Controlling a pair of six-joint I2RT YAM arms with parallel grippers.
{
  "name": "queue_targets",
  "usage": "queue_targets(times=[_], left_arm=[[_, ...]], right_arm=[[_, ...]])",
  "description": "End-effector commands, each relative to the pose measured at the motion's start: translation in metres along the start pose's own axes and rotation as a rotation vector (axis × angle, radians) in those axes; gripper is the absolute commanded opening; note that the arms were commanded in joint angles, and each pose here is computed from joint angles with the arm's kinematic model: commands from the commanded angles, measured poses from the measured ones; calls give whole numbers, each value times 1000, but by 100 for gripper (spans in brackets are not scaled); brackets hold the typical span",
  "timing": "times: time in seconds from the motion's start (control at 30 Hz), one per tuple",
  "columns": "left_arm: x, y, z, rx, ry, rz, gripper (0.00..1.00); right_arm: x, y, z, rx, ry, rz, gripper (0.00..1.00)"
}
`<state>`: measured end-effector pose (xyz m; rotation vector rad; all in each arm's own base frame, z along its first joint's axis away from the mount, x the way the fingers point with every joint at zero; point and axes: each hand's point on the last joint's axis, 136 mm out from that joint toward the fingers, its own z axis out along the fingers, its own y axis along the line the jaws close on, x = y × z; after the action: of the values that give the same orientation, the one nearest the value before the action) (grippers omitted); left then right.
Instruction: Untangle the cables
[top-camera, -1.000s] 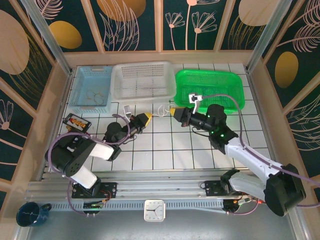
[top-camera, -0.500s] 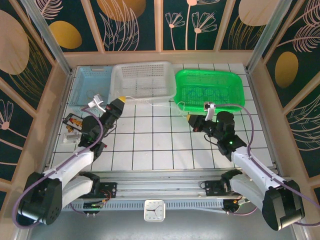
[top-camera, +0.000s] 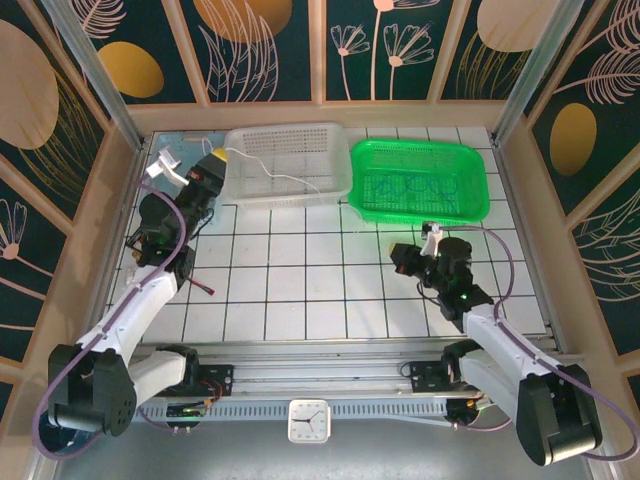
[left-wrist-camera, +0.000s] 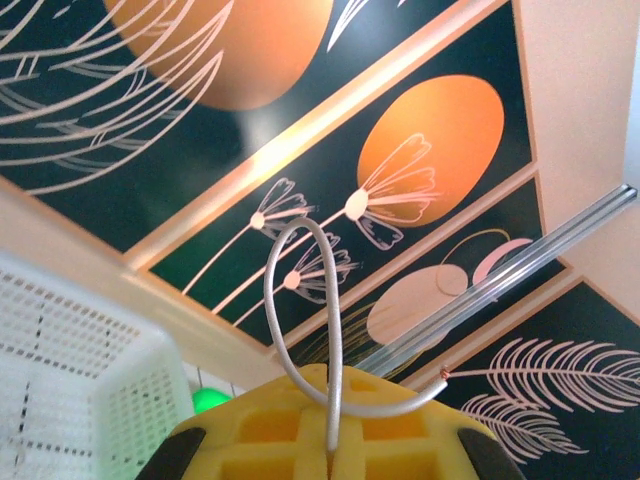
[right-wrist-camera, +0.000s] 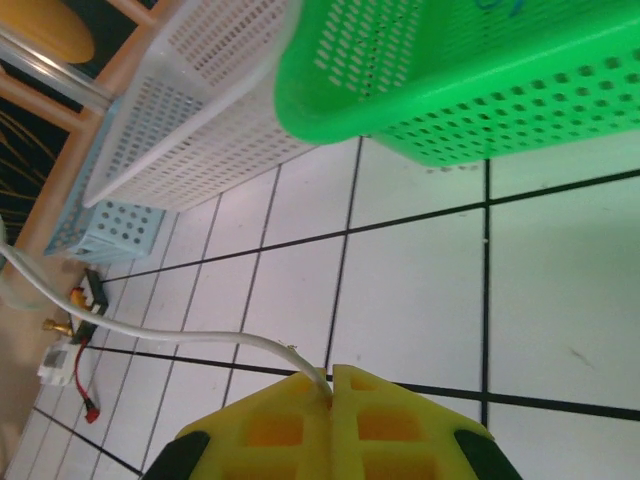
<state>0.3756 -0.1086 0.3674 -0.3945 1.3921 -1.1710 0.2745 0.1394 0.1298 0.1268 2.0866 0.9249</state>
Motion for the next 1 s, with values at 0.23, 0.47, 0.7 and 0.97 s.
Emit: queue_targets(times=[0.23,0.47,0.7,0.97], left_arm=[[-42,-27,33,29,-42,110,0],[-92,-36,45,10,-117,158,0],[-102,-38,55,30,-112,150,0],[-94,-45,66,103,-58,144,0]], right_arm=[[3,-21,-7,64,-33,56,0],[5,-49,-19,131,-71,127,0],[0,-47,-22,89,-86,156,0],[-19,9,-20,-109,-59,61,0]])
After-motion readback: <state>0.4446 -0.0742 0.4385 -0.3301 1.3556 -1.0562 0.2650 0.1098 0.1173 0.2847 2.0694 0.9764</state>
